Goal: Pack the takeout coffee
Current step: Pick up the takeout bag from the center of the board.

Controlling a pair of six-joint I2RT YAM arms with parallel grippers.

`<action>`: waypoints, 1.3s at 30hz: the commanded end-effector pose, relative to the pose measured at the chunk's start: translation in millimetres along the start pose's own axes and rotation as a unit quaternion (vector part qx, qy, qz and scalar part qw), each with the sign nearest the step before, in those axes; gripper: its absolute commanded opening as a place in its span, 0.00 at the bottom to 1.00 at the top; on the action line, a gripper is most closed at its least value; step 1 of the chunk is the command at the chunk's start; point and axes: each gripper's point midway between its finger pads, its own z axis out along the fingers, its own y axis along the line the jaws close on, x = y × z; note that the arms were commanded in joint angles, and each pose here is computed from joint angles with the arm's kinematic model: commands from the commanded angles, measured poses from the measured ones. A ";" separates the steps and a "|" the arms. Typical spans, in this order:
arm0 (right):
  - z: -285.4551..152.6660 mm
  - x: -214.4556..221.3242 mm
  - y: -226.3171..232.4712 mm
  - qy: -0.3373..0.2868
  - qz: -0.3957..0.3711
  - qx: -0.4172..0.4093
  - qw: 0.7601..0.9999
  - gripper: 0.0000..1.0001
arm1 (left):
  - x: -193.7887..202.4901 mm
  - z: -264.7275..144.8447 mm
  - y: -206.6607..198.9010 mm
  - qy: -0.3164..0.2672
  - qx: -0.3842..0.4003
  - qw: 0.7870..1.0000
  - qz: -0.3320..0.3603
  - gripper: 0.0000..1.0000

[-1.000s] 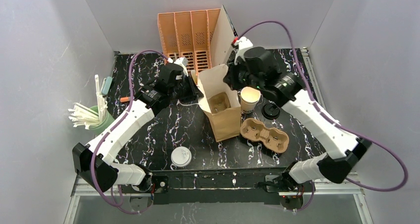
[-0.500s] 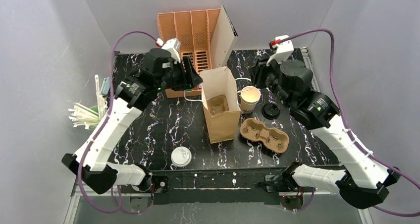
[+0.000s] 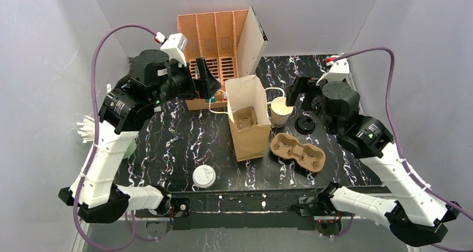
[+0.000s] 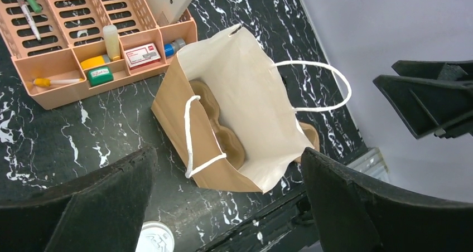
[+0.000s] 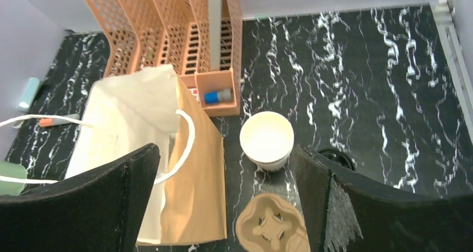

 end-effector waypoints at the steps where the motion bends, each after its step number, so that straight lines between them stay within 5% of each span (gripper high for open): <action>1: 1.2 34.4 -21.1 0.046 0.037 0.063 0.996 0.98 | 15.6 8.2 -2.5 0.039 0.022 0.998 0.040 0.97; 12: 30.1 85.1 -36.7 0.156 0.074 0.112 0.979 0.95 | 6.6 83.2 22.1 0.049 -0.024 0.995 0.081 0.82; 19: 93.7 97.2 -92.6 0.202 0.199 0.053 0.957 0.92 | -16.5 133.2 57.4 0.044 -0.047 0.997 0.047 0.73; 26: 132.7 130.7 -100.1 0.251 0.268 0.051 0.929 0.72 | -42.2 179.6 69.3 -0.004 -0.022 0.998 0.057 0.66; 32: 113.5 163.3 -125.8 0.292 0.231 0.123 0.920 0.48 | -44.2 204.5 53.2 -0.038 0.040 0.998 0.033 0.61; 36: 104.7 183.9 -115.3 0.345 0.227 0.105 0.905 0.45 | -45.8 219.4 46.0 -0.067 0.068 0.995 0.003 0.58; 39: 102.1 177.1 -106.5 0.343 0.229 0.087 0.907 0.45 | -37.3 233.6 29.7 -0.059 0.086 0.993 0.058 0.58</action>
